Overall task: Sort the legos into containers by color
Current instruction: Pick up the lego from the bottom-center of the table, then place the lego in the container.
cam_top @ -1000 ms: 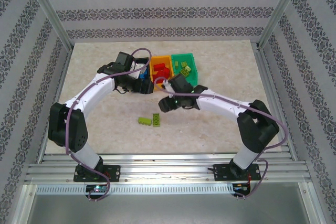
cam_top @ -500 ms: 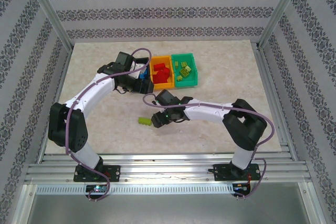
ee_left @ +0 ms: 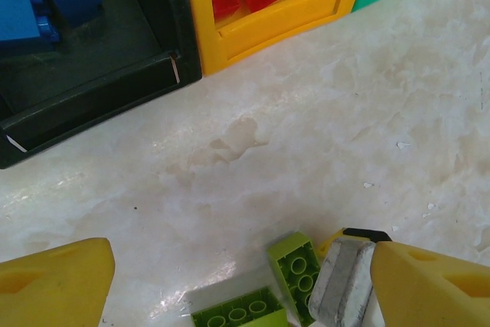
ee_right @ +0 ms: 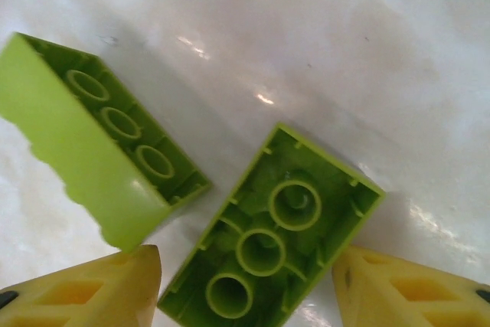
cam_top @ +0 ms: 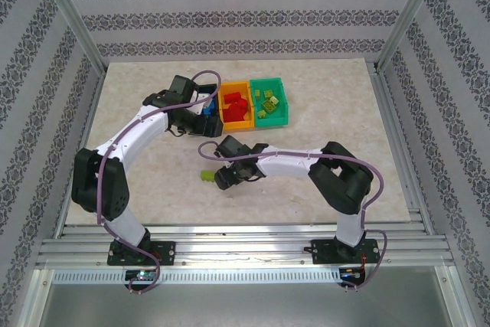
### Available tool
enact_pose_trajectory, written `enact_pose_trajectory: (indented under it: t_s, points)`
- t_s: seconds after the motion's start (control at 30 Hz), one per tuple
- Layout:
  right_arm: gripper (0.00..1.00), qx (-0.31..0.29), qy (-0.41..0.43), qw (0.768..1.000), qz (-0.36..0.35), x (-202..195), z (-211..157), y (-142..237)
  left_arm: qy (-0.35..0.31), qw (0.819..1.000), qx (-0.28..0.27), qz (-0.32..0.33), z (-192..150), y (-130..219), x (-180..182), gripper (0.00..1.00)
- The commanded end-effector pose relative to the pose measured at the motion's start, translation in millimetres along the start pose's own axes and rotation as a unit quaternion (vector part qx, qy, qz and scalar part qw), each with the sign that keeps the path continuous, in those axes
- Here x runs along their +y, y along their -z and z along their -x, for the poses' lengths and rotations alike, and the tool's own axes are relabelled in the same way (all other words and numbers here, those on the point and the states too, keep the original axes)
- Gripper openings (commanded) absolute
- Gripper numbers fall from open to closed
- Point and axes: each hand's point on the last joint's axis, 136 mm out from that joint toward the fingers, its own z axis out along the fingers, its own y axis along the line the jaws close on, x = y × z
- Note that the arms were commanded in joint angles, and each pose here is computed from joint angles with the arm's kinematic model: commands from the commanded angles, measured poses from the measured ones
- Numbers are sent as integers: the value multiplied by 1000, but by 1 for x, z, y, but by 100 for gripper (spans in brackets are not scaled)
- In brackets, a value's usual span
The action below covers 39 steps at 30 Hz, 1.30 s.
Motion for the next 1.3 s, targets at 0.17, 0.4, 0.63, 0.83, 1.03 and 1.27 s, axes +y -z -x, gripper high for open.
enact_pose_trajectory:
  t_s: [0.17, 0.4, 0.63, 0.83, 1.03, 1.27]
  points:
    - [43, -13, -5, 998, -63, -29, -2, 14, 9, 1000, 9, -4, 0, 3, 1, 87]
    - [37, -72, -57, 995, -47, -69, 21, 53, 10, 1000, 12, -5, 0, 1, 2, 87]
    - [38, -134, -117, 983, -39, -135, 60, 92, 10, 1000, 15, -4, -1, -2, 3, 87]
    - [38, -182, -147, 970, -58, -190, 103, 121, 12, 1000, 21, -9, -2, -5, 2, 87]
    - [40, -201, -162, 965, -50, -219, 140, 125, 13, 1000, 25, -14, -3, -8, 1, 87]
    - [50, -209, -155, 964, -51, -236, 184, 112, 15, 999, 30, -19, -4, -10, 0, 87]
